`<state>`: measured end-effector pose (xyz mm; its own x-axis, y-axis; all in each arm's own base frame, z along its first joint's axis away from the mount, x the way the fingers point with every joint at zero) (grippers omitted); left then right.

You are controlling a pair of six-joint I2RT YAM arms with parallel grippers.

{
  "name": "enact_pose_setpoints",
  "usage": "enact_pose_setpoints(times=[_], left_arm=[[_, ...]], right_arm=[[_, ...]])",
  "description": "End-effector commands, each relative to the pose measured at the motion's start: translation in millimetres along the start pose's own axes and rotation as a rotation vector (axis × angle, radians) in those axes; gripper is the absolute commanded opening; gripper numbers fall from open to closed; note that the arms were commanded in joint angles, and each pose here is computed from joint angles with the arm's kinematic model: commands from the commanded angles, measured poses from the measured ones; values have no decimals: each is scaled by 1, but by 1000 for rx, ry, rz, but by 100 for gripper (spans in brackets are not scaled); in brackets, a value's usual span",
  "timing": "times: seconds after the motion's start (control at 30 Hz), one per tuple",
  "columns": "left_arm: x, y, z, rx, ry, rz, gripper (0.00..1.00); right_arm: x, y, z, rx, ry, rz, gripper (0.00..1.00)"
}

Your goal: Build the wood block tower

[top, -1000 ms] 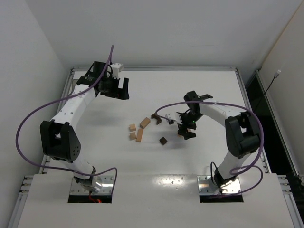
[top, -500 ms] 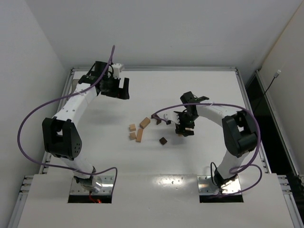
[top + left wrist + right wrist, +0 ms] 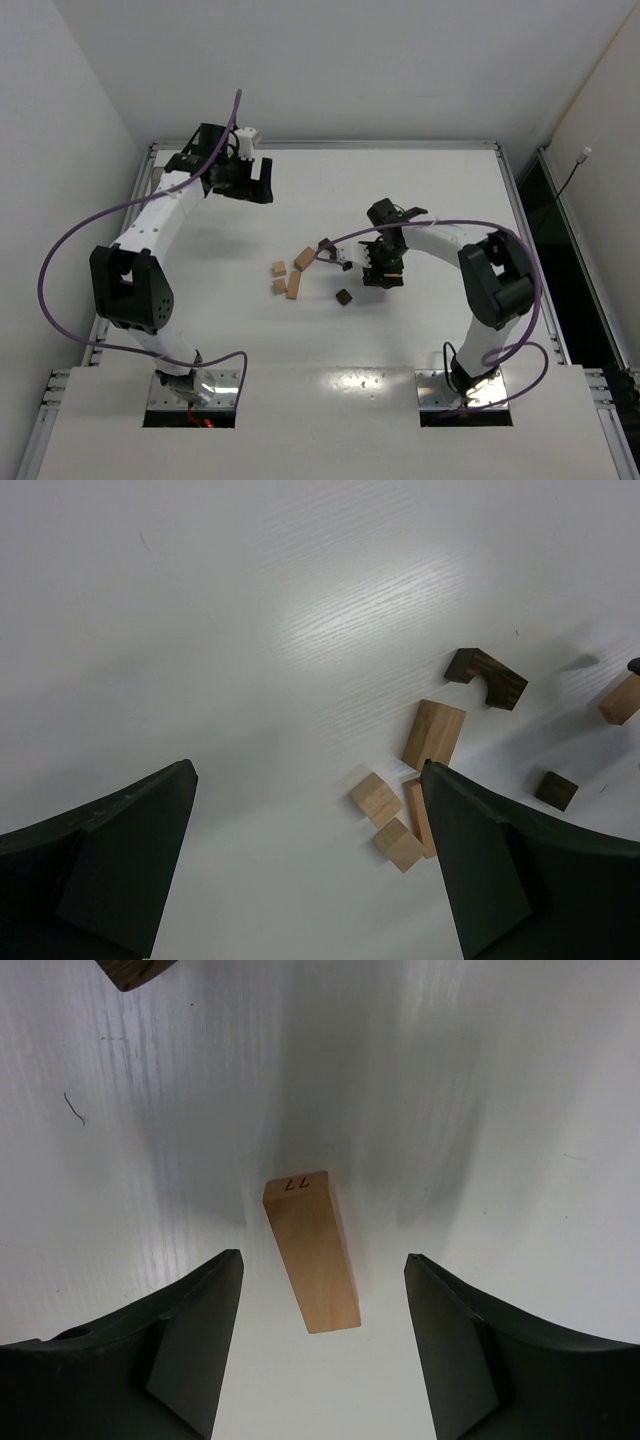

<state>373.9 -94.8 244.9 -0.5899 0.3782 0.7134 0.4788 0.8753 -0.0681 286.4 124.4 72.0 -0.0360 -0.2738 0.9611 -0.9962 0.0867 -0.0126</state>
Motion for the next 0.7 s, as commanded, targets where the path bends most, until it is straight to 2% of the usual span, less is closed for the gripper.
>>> enact_pose_setpoints(times=[0.0, 0.23, 0.4, 0.47, 0.67], left_arm=[[1, -1, -18, -5, -49, 0, 93], [-3, 5, -23, 1, -48, -6, 93], [-5, 5, -23, 4, -40, -4, 93], [-2, 9, -26, 7, -50, -13, 93], [0, 14, -28, 3, -60, -23, 93]], right_arm=[[-5, -2, -1, -13, 38, 21, 62], [-9, -4, -12, -6, 82, 5, 61], [-11, -4, -14, -34, 105, 8, 55], [-14, -2, -15, -34, 118, 4, 47], [-17, -6, -19, -81, 152, -6, 0]])
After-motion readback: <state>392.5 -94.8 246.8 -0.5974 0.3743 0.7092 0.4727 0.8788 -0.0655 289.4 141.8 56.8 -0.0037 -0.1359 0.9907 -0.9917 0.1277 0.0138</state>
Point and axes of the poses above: each gripper's point midway between its finger pads, its own x axis back along the fingers, its own y axis along the line the jaws close on, z = x × y, the point moved 7 cm from there along x, back along the fingers, and after that the axes turned 10 degrees about -x, right-handed, at the moved point
